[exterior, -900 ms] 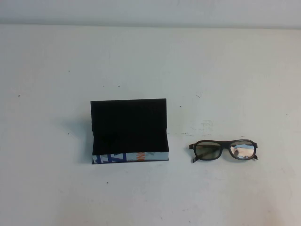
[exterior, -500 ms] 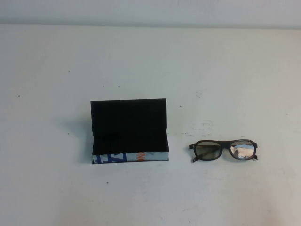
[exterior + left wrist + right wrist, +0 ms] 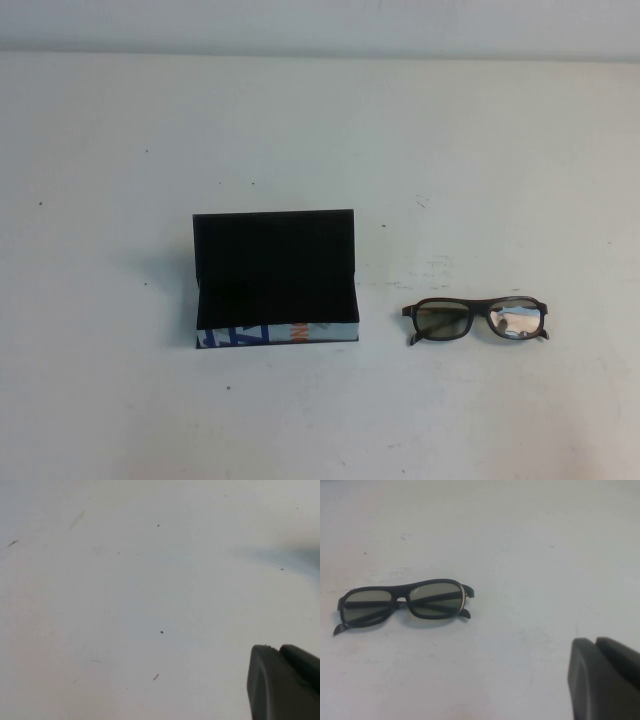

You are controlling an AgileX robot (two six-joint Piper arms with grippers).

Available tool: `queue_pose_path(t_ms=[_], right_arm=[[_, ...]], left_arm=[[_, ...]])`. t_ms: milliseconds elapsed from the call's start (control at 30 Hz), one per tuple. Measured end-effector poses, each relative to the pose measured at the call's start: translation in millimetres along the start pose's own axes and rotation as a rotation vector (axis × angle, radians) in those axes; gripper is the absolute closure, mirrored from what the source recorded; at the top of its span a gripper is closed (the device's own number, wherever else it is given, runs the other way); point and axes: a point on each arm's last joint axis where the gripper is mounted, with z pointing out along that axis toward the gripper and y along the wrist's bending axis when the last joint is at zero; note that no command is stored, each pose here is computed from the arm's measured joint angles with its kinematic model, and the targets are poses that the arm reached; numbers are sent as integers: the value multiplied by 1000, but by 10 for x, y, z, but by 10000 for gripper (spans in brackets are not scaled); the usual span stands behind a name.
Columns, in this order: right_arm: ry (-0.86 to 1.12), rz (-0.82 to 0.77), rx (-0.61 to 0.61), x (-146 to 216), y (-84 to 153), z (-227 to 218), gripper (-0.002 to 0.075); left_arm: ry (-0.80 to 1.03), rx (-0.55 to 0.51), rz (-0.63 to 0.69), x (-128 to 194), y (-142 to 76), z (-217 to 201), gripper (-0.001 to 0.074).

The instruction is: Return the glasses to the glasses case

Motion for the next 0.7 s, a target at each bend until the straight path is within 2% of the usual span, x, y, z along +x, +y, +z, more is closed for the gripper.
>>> queue_pose_path(t_ms=[467,567,700], right_arm=[[-5,25,-9,-5,8,0,737],[-43,138,-43,-42,37,-2,737],[-180,412,-91,-175,47,-18,737]], left_arm=[[0,0,0,0,0,0,739],[0,0,0,0,0,0,739],[0,0,0,0,0,0,739]])
